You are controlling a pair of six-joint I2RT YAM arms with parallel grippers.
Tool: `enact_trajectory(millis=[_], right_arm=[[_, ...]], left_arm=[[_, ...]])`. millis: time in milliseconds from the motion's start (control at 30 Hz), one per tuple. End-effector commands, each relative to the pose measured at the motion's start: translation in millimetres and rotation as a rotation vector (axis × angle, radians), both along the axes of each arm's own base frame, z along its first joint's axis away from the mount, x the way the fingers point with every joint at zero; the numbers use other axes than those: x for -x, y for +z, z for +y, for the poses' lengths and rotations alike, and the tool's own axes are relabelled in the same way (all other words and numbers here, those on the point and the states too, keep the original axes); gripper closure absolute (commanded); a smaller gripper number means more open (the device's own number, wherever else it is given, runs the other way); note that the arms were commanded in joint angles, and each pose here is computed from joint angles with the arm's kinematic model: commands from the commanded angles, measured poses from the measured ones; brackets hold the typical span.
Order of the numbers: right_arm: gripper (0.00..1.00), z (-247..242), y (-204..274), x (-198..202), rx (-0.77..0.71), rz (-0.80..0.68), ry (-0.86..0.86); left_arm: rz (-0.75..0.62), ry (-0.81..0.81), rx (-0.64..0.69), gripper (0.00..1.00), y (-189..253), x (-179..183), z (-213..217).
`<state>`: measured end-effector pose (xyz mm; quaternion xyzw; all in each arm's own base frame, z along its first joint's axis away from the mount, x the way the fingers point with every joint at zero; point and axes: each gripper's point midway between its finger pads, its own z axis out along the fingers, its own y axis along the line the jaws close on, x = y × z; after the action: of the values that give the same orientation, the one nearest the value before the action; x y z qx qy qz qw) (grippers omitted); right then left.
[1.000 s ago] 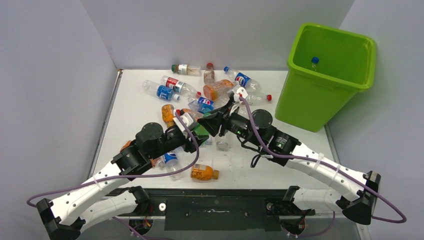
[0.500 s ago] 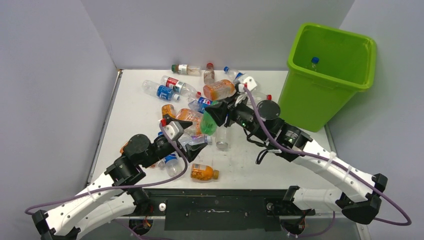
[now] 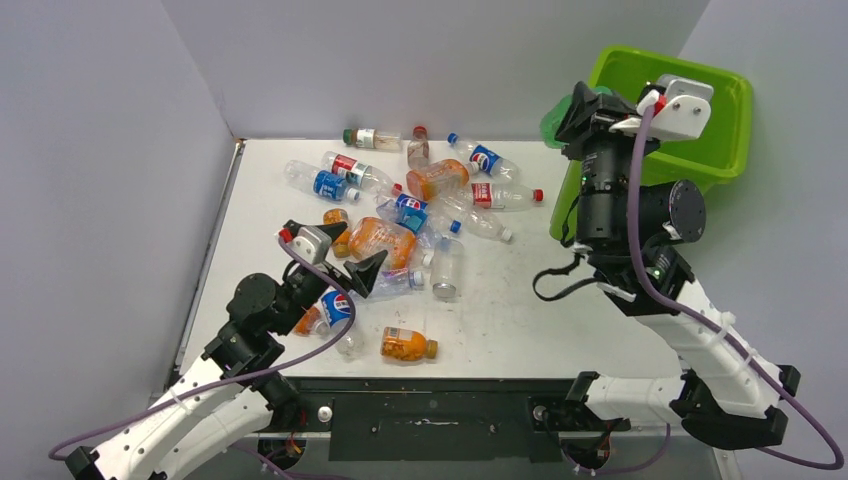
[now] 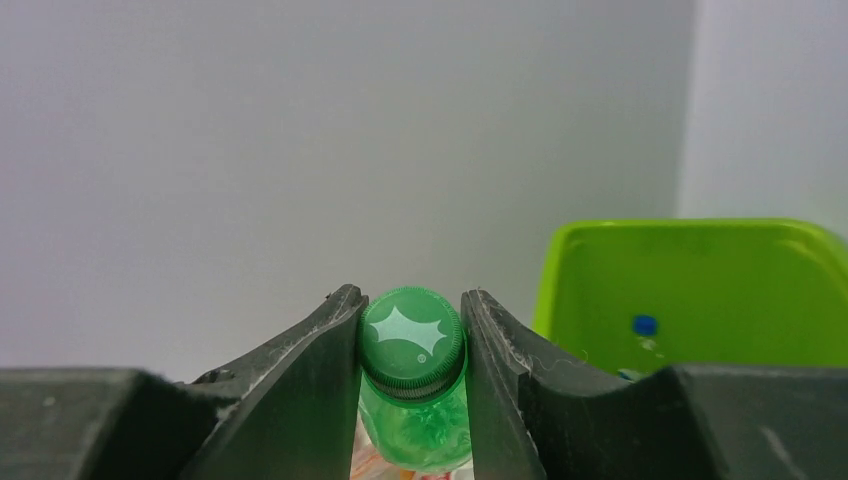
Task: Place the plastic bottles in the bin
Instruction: Place the plastic bottle in the trash bin.
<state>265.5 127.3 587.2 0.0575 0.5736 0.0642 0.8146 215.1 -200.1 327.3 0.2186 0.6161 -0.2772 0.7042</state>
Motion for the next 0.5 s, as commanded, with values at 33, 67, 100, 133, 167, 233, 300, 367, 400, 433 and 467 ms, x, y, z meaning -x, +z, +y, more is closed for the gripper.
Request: enact_trajectory(millis=[33, 67, 100, 133, 167, 233, 300, 367, 400, 433, 467], right_arm=[[0.95, -76, 3, -12, -0.074, 0.016, -0.458], [0.95, -87, 5, -18, -0.107, -0.003, -0.501], [0.95, -98, 7, -22, -0.141, -0.026, -0.534], [0.95, -117, 9, -27, -0.181, -0.056, -0.590], [0.95, -128, 11, -33, -0.240, -0.089, -0.614], [0.95, -149, 11, -46, -0.295, -0.120, -0.671], [0.95, -162, 7, -62, -0.354, -0.142, -0.679], [0.95, -166, 5, -75, -0.367, -0.164, -0.676], [0.95, -168, 4, -81, -0.354, -0.166, -0.696], [0.95, -170, 2, -88, -0.338, -0.161, -0.730], [0.95, -176, 0, -95, -0.325, -0.153, -0.764]], left_arm=[[-0.008, 0.094, 0.134, 0.04, 20, -14, 19], [-0.010, 0.095, 0.129, 0.04, 19, -14, 19], [-0.011, 0.092, 0.121, 0.04, 18, -13, 18], [-0.009, 0.092, 0.111, 0.04, 16, -13, 17], [-0.006, 0.095, 0.105, 0.04, 15, -13, 17], [0.001, 0.097, 0.098, 0.04, 12, -14, 15], [0.008, 0.103, 0.093, 0.04, 10, -15, 15], [0.007, 0.102, 0.093, 0.04, 10, -15, 15], [0.007, 0.103, 0.091, 0.04, 9, -14, 15], [0.005, 0.104, 0.090, 0.04, 9, -14, 15], [0.004, 0.107, 0.089, 0.04, 9, -14, 16]])
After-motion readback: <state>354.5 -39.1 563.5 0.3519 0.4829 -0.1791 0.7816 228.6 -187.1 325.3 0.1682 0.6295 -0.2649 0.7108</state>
